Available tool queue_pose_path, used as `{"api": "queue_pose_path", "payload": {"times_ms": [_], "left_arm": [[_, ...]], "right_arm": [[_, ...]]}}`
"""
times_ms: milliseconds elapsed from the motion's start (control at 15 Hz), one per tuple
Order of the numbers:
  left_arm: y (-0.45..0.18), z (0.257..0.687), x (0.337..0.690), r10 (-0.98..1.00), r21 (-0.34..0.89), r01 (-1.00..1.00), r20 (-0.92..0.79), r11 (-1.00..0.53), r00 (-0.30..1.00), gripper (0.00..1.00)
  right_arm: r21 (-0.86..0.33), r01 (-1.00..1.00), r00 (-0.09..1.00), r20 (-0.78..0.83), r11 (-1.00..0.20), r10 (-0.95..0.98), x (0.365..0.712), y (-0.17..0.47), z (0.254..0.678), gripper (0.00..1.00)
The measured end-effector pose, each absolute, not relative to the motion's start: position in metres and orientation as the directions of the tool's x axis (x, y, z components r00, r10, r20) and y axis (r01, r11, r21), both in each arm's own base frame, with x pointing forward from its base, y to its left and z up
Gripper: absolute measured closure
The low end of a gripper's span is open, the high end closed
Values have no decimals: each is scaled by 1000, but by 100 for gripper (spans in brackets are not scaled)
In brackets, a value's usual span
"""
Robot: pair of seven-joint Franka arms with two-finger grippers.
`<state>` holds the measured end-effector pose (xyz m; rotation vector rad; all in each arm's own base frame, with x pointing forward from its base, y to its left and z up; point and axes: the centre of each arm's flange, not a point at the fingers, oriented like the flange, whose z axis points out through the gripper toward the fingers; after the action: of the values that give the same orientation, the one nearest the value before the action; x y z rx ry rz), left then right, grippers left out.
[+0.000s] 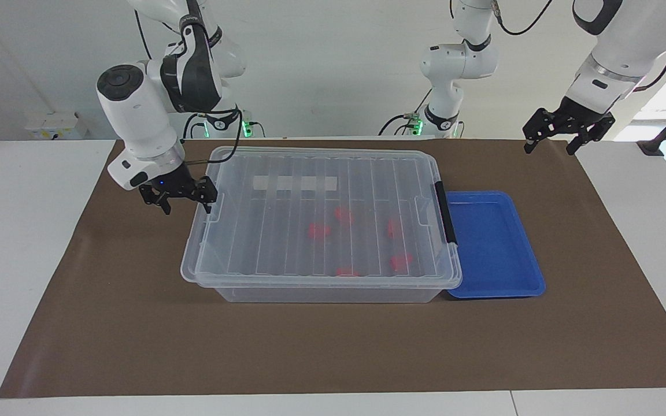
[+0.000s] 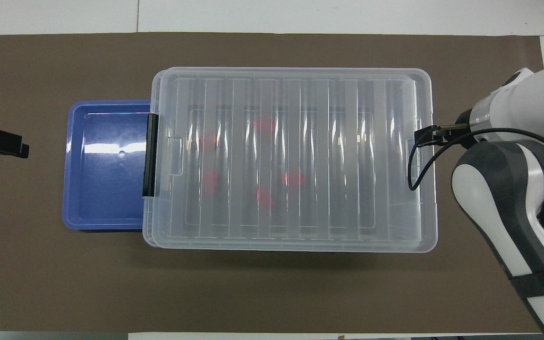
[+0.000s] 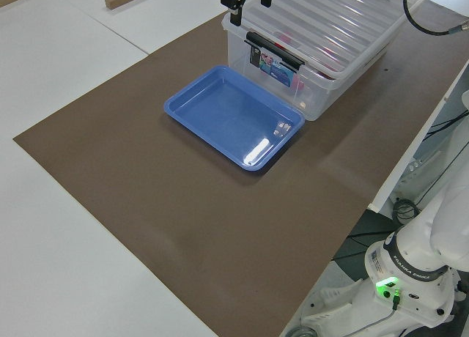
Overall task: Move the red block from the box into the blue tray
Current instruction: 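Reach the right gripper to the clear lid's edge and grasp it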
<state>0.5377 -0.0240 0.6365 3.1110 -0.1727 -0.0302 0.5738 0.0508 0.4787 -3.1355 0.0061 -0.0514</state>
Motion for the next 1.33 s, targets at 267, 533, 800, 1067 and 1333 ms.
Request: {"api": "queue_pose_path", "payload": {"times_ms": [267,533,800,1067,1333], "left_arm": [[-24,636,537,-111,27,-110,-19,-994,994,0],[-24,636,537,-111,27,-110,-20,-994,994,0],[-24,635,537,-111,27,-110,-22,-994,994,0],[-24,635,536,-111,27,-110,-23,-994,994,0],[-24,635,536,-111,27,-110,-22,-994,994,0]], "right_arm": [[-3,-1,1000,7,-1000,-1,569,52,466,0],[1,1,1000,-7,-1000,1,565,52,460,0],[21,13,1000,-12,-1000,13,562,50,461,0],[26,31,999,-16,-999,31,562,47,460,0],[27,21,1000,-18,-999,21,562,39,459,0]]}}
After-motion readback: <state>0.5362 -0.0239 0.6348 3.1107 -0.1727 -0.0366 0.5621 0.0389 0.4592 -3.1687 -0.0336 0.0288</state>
